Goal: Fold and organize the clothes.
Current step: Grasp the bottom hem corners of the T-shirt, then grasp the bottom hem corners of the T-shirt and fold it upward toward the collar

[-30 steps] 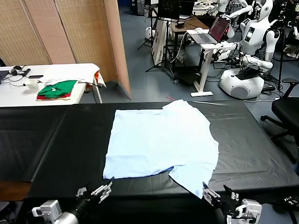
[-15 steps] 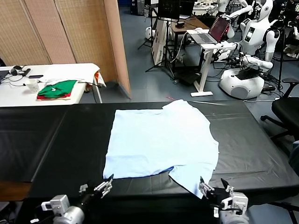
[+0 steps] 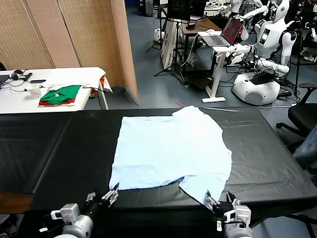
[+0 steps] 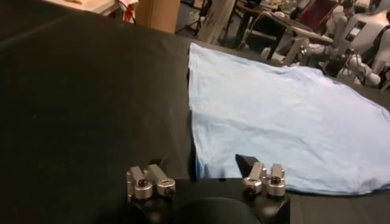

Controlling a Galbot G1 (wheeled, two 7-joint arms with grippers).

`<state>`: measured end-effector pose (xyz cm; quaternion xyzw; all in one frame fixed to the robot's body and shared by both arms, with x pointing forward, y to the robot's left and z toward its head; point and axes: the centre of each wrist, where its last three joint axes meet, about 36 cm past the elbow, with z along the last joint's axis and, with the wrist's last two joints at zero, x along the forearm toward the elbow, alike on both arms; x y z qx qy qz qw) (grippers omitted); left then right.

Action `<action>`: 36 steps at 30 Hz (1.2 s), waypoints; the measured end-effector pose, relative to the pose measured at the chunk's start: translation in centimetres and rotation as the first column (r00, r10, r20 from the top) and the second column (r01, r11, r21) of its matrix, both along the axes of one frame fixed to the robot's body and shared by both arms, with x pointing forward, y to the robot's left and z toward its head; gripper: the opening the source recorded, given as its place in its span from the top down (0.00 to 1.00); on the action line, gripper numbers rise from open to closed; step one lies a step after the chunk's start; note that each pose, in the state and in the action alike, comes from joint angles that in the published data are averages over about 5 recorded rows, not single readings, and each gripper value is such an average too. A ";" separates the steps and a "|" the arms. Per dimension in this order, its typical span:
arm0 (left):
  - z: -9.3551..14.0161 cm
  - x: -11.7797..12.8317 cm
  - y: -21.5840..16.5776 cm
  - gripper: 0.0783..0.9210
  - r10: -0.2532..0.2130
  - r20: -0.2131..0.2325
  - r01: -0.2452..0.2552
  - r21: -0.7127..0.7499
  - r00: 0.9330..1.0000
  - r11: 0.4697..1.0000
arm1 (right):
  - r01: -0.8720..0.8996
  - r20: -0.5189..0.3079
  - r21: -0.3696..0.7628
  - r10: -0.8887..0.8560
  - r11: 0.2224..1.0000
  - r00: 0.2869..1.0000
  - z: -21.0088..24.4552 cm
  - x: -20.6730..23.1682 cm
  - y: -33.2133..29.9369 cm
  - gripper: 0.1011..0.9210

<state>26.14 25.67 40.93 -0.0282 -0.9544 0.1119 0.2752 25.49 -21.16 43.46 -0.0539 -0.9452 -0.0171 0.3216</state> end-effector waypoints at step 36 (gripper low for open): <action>3.8 -4.0 0.1 0.92 0.050 0.064 -0.056 0.099 0.997 0.994 | -0.078 0.145 0.042 0.071 0.996 0.987 4.3 -2.5 -0.6 0.95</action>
